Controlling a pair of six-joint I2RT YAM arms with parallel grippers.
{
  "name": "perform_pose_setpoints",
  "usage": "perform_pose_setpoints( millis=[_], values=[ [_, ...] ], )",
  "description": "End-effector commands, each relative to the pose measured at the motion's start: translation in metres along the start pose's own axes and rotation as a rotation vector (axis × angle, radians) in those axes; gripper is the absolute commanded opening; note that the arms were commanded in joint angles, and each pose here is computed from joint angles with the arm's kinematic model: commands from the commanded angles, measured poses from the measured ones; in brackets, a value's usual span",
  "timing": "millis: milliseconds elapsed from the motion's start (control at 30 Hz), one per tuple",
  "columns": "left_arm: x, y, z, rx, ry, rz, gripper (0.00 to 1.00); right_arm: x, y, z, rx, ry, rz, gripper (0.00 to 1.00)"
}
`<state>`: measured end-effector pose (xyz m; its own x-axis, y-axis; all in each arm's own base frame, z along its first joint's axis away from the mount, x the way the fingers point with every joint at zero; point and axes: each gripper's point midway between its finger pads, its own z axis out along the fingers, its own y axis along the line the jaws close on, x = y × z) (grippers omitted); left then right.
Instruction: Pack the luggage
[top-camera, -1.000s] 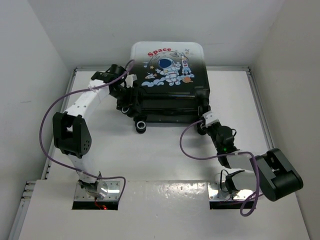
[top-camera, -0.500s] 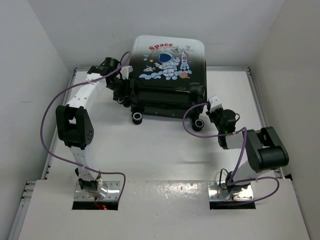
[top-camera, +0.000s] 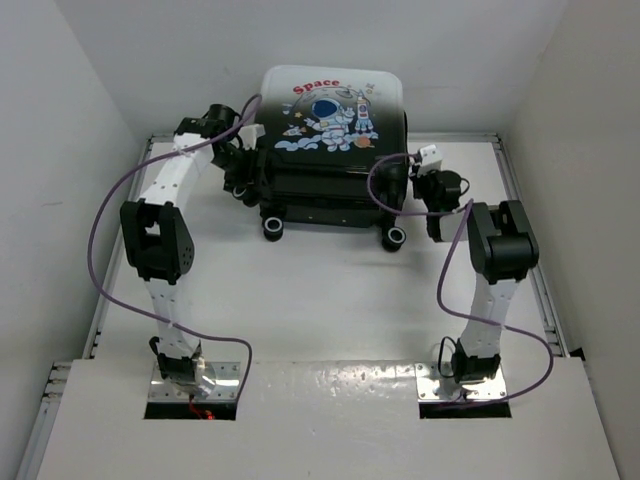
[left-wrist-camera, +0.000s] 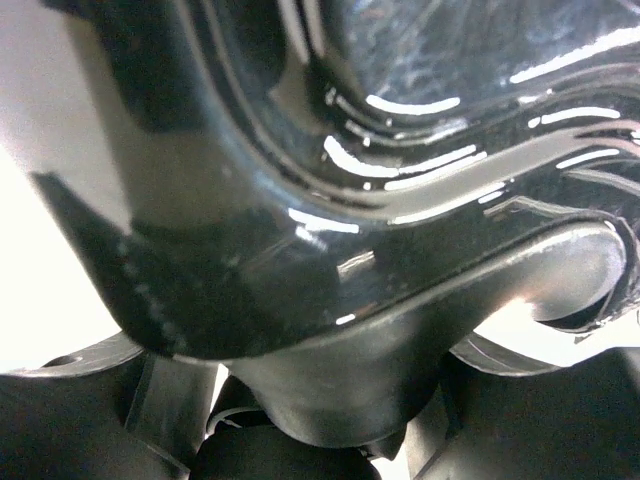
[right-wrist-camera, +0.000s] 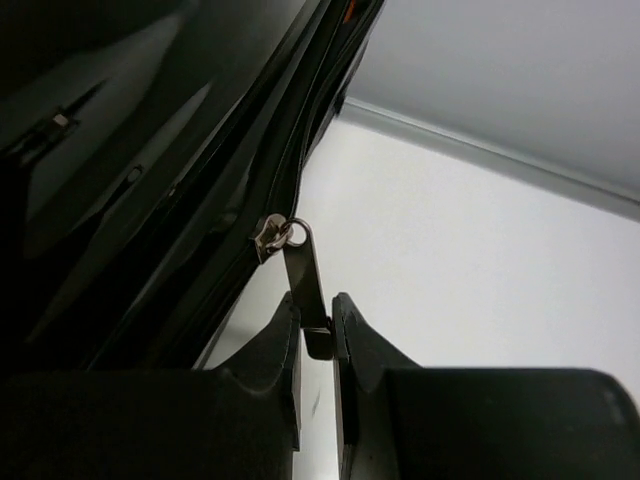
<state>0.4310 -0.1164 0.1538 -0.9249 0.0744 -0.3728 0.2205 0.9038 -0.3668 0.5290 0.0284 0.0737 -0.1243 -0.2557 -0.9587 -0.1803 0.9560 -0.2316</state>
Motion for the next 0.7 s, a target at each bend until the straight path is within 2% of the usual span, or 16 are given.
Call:
perform_pose_setpoints(
  millis=[0,33,67,133,167,233,267,467,500,567,600,633,667],
  values=[
    [-0.038,0.201,-0.012,-0.558,-0.185,-0.218,0.00,-0.004,-0.106,0.021,0.351,-0.025,0.091,0.00],
    [-0.039,0.203,-0.009,-0.558,-0.179,-0.210,0.00,-0.017,-0.113,0.032,0.361,-0.052,0.096,0.00],
    [-0.043,0.202,-0.012,-0.559,-0.191,-0.207,0.00,0.010,-0.105,0.041,0.349,0.000,0.110,0.00],
    [-0.044,0.204,-0.010,-0.560,-0.187,-0.197,0.00,-0.014,-0.118,0.063,0.379,-0.055,0.119,0.00],
    [-0.046,0.205,-0.010,-0.560,-0.196,-0.195,0.00,0.015,-0.112,0.072,0.372,-0.006,0.122,0.00],
    [-0.046,0.205,-0.010,-0.561,-0.193,-0.186,0.00,-0.007,-0.120,0.092,0.382,-0.071,0.166,0.00],
    [-0.046,0.205,-0.010,-0.561,-0.193,-0.186,0.00,0.007,-0.116,0.098,0.377,-0.052,0.173,0.00],
    [-0.054,0.192,-0.019,-0.493,-0.239,-0.177,0.02,0.009,-0.099,0.121,0.315,-0.052,0.224,0.00],
    [-0.051,0.189,-0.018,-0.476,-0.235,-0.176,0.35,0.007,-0.091,0.122,0.276,-0.053,0.241,0.00],
    [-0.059,0.175,-0.019,-0.402,-0.272,-0.157,0.69,0.006,-0.077,0.120,0.204,-0.034,0.276,0.30],
    [-0.066,0.167,-0.032,-0.392,-0.311,-0.143,0.93,0.004,-0.074,0.106,0.193,-0.021,0.288,0.42],
    [-0.070,0.161,-0.038,-0.378,-0.342,-0.143,0.97,0.001,-0.072,0.101,0.180,-0.028,0.297,0.51],
    [-0.076,0.151,-0.044,-0.337,-0.373,-0.125,0.99,-0.017,-0.077,0.092,0.182,-0.056,0.322,0.64]
  ],
)
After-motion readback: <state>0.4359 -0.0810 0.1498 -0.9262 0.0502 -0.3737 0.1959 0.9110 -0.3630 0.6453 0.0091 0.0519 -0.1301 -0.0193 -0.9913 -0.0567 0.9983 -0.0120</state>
